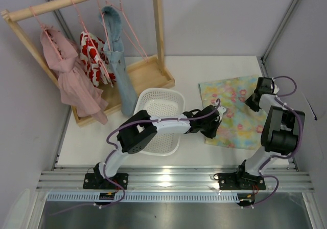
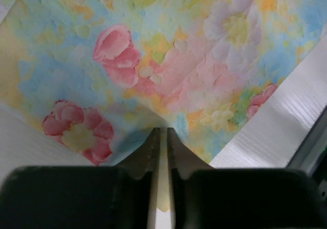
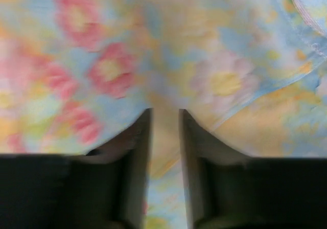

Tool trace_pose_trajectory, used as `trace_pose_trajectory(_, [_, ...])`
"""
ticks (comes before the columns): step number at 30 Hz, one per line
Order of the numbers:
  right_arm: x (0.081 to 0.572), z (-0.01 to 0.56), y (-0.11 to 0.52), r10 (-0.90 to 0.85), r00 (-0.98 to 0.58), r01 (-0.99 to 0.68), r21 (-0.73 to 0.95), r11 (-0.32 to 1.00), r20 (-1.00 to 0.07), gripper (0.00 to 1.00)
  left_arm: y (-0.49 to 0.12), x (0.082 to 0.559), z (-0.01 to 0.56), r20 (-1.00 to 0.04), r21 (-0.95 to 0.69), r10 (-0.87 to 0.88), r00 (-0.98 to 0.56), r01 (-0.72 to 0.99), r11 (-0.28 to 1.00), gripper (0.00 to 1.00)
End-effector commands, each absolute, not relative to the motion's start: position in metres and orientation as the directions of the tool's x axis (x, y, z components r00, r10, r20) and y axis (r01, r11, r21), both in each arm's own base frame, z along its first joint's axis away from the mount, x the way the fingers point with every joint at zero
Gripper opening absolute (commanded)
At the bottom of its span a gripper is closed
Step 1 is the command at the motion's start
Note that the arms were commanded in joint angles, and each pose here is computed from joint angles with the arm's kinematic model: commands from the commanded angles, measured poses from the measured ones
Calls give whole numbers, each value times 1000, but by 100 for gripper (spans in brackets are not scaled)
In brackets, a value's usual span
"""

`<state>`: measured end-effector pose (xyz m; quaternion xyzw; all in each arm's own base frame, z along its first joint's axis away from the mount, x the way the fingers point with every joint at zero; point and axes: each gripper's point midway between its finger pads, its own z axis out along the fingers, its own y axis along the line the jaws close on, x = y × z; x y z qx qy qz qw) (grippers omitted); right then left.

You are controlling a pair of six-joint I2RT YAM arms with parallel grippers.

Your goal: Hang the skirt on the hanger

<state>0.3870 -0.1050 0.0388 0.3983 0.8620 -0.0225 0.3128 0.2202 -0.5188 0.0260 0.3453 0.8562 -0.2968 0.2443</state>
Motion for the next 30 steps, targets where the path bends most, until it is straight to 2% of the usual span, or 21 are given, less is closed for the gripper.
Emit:
trace_pose_trajectory(1, [418,144,-89,566,-423,558,289,778,-707,48,-529,236,118,-732,-350,369,-572,781,517,17])
trace_pose_trajectory(3, [417,192,-78,537,-379,482,334,810,-754,63,-527,245,151,-770,-344,331,-545,792,505,30])
trace_pose_trajectory(4, [416,209,-68,529,-376,425,365,828,-761,76,-522,247,163,-779,-338,324,-537,794,505,42])
trace_pose_trajectory(5, [412,223,-66,517,-360,405,370,836,-776,82,-514,254,192,-810,-321,291,-509,801,506,49])
trace_pose_trajectory(7, [398,263,-55,505,-311,331,407,851,-805,96,-498,258,210,-821,-305,274,-500,791,530,71])
trace_pose_trajectory(8, [393,276,-50,508,-289,306,424,852,-811,99,-484,262,235,-842,-302,234,-486,784,542,74])
trace_pose_trajectory(12, [370,327,-16,496,-255,114,484,868,-830,99,-438,268,273,-856,-320,153,-494,739,593,99])
trace_pose_trajectory(17, [342,359,2,518,-221,39,523,851,-826,100,-369,287,316,-850,-334,62,-524,626,705,99])
trace_pose_trajectory(24, [316,358,19,482,-271,-17,505,863,-833,99,-290,293,400,-909,-287,-91,-406,454,844,99])
trace_pose_trajectory(30, [314,371,44,414,-285,-166,470,867,-864,99,-230,310,436,-922,-268,-201,-330,172,948,98])
